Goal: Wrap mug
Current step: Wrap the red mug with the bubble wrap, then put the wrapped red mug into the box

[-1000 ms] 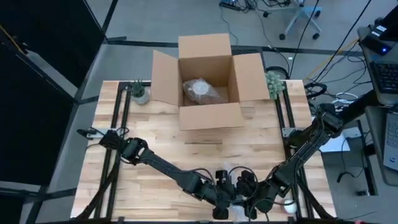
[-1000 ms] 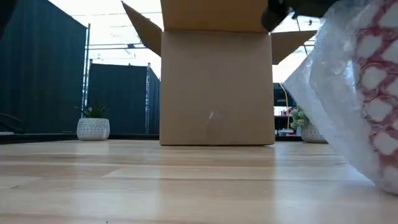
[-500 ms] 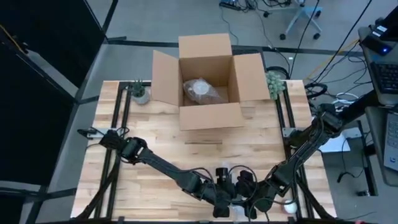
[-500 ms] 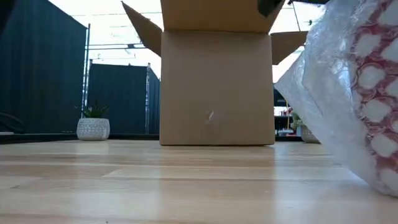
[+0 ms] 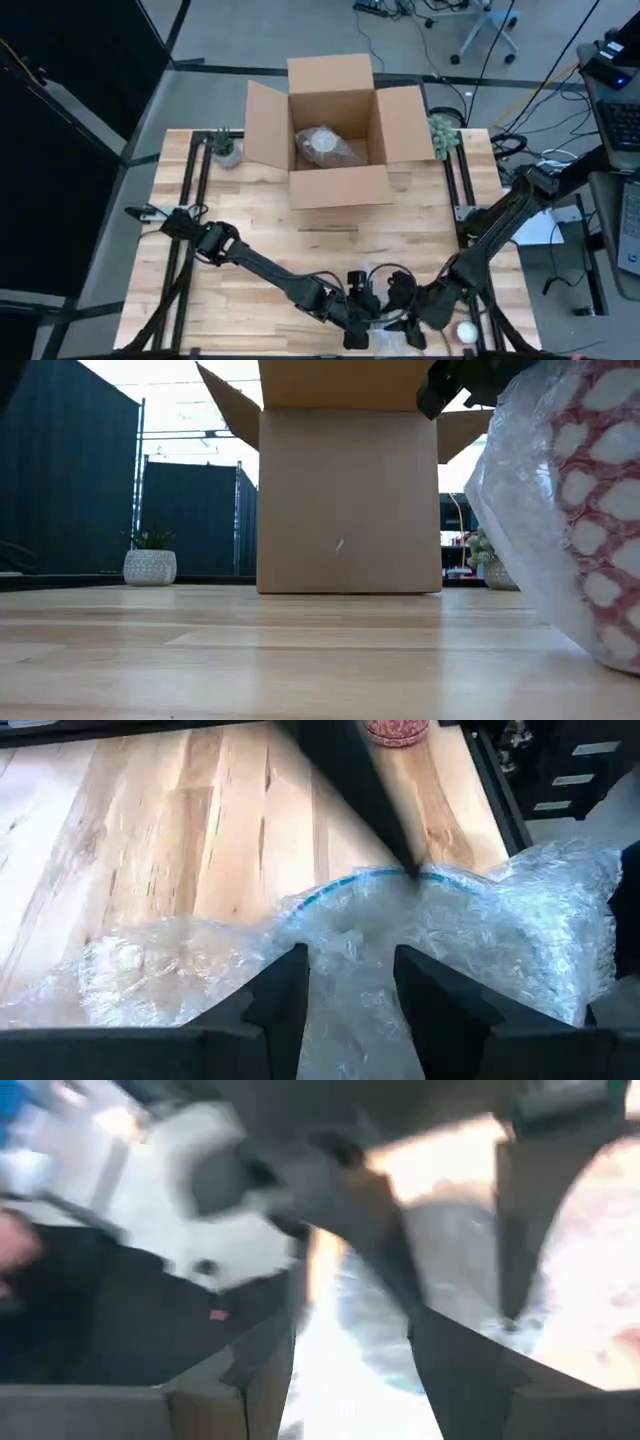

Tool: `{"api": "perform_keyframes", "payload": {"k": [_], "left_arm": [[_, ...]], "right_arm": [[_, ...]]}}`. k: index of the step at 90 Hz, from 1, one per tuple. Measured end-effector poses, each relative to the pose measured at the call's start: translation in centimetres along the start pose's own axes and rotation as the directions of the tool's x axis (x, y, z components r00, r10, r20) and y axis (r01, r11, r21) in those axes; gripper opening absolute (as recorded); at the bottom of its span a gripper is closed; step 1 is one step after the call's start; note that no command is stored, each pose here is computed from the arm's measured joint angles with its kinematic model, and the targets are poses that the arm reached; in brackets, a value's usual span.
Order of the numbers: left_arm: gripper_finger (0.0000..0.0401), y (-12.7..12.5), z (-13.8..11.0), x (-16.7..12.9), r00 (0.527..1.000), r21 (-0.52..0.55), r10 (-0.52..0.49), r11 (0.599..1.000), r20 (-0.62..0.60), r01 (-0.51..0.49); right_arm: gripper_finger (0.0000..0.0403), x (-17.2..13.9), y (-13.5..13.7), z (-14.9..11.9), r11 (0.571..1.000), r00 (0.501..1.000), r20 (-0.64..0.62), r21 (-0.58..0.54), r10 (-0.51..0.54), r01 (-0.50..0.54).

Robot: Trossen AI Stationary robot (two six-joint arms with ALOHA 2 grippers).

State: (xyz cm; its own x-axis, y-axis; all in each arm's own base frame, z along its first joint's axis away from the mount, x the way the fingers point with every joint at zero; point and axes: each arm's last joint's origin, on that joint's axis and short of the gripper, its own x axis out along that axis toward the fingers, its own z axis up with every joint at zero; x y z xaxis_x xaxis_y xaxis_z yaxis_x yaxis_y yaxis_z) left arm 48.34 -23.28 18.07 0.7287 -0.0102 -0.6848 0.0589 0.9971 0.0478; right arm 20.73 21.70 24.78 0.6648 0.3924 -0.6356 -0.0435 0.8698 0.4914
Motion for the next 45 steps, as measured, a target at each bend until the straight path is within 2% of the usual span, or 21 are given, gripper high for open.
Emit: {"api": "perform_keyframes", "payload": {"k": [13, 21, 28, 45], "left_arm": [[0.0141, 0.0, 0.1, 0.0, 1.000, -0.002, -0.004, 1.000, 0.009, 0.004], [0.0141, 0.0, 0.0, 0.0, 1.000, -0.003, -0.005, 1.000, 0.009, 0.005], [0.0141, -0.1, 0.0, 0.0, 1.000, -0.003, -0.006, 1.000, 0.009, 0.006], [0.0141, 0.0, 0.1, 0.1, 1.000, -0.004, -0.008, 1.000, 0.012, 0.008]], "right_arm": [[0.0183, -2.2, -0.6, 0.1, 0.997, 0.999, -0.029, 0.063, -0.038, 0.040], [0.0183, -2.6, -1.6, -0.2, 0.976, 0.984, -0.018, 0.120, -0.179, 0.179], [0.0183, -2.1, -2.4, -0.5, 0.943, 0.956, 0.003, 0.168, -0.292, 0.288], [0.0183, 1.1, -2.8, -0.9, 0.927, 0.944, -0.011, 0.185, -0.329, 0.325]]}}
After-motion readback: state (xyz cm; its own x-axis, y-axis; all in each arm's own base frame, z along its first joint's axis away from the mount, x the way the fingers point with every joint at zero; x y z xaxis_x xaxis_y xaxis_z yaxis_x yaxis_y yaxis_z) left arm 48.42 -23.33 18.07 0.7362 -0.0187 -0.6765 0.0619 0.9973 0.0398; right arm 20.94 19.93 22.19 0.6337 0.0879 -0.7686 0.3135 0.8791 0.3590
